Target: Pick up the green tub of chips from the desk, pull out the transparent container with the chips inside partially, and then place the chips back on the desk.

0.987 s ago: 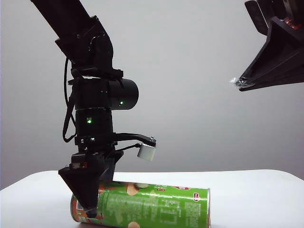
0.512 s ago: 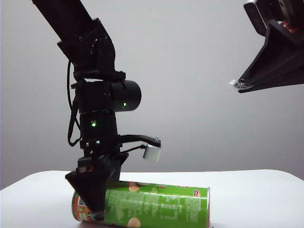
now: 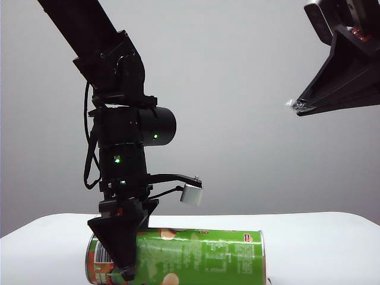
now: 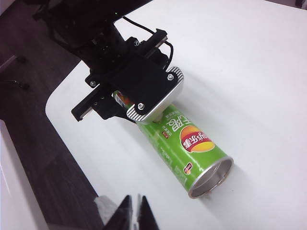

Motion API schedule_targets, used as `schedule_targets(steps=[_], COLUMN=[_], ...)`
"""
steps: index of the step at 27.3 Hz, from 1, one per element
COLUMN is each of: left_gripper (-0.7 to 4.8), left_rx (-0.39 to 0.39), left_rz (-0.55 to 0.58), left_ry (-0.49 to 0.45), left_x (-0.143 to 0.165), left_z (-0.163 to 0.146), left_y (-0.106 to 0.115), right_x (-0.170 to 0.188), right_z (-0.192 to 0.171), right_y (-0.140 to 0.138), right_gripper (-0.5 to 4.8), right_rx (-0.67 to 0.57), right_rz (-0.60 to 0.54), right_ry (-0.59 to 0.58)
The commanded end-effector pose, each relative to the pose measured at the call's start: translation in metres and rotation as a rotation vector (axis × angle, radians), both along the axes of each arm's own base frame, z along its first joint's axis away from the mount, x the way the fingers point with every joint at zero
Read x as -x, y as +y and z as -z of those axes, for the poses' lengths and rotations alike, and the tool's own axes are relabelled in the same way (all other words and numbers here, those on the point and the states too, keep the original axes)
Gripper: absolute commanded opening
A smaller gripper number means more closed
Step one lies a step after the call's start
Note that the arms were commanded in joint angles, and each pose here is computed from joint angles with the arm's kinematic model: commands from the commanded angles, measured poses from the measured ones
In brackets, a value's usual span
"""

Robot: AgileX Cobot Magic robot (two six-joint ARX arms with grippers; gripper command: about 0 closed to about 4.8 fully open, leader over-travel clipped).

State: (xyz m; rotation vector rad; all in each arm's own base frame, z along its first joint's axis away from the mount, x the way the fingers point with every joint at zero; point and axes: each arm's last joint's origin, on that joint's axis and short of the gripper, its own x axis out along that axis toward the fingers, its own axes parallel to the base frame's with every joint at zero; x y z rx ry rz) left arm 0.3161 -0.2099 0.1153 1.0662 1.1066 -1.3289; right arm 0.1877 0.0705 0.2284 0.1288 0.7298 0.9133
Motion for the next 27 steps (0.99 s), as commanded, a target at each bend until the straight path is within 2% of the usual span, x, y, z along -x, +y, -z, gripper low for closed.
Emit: schedule_targets(steps=[1, 6, 9, 14, 15, 17, 21, 24, 27], left_gripper=[2.68, 2.68, 2.68, 2.68, 2.68, 2.68, 2.68, 2.68, 2.68], left_rx=[0.013, 0.031, 0.068, 0.129, 0.139, 0.189, 0.29, 0.343, 0.343], left_rz=[-0.058, -0.061, -0.084, -0.118, -0.118, -0.114, -0.085, -0.056, -0.026], left_ry=[-0.001, -0.029, -0.076, -0.101, -0.114, -0.18, -0.212, -0.238, -0.228], left_x=[-0.002, -0.004, -0.003, 0.008, 0.01, 0.019, 0.03, 0.039, 0.046], left_z=[-0.008, -0.03, -0.057, -0.09, -0.098, -0.127, -0.152, -0.165, -0.164], left_y=[-0.002, -0.003, -0.002, 0.002, 0.004, 0.009, 0.01, 0.006, -0.001], right_x=[-0.002, -0.007, -0.013, -0.018, -0.019, -0.021, -0.022, -0.022, -0.021], right_z=[-0.002, -0.005, -0.011, -0.013, -0.014, -0.021, -0.028, -0.029, -0.03], right_y=[-0.001, -0.002, -0.009, -0.024, -0.029, -0.046, -0.059, -0.06, -0.052], right_gripper=[0.23, 0.32, 0.87, 0.87, 0.88, 0.9, 0.9, 0.9, 0.9], right_rx=[0.022, 0.025, -0.055, -0.131, -0.161, -0.321, -0.462, -0.485, -0.488], right_rz=[0.041, 0.157, 0.257, 0.339, 0.334, 0.285, 0.205, 0.184, 0.13], right_ry=[-0.023, -0.031, -0.021, 0.028, 0.039, 0.084, 0.123, 0.14, 0.149])
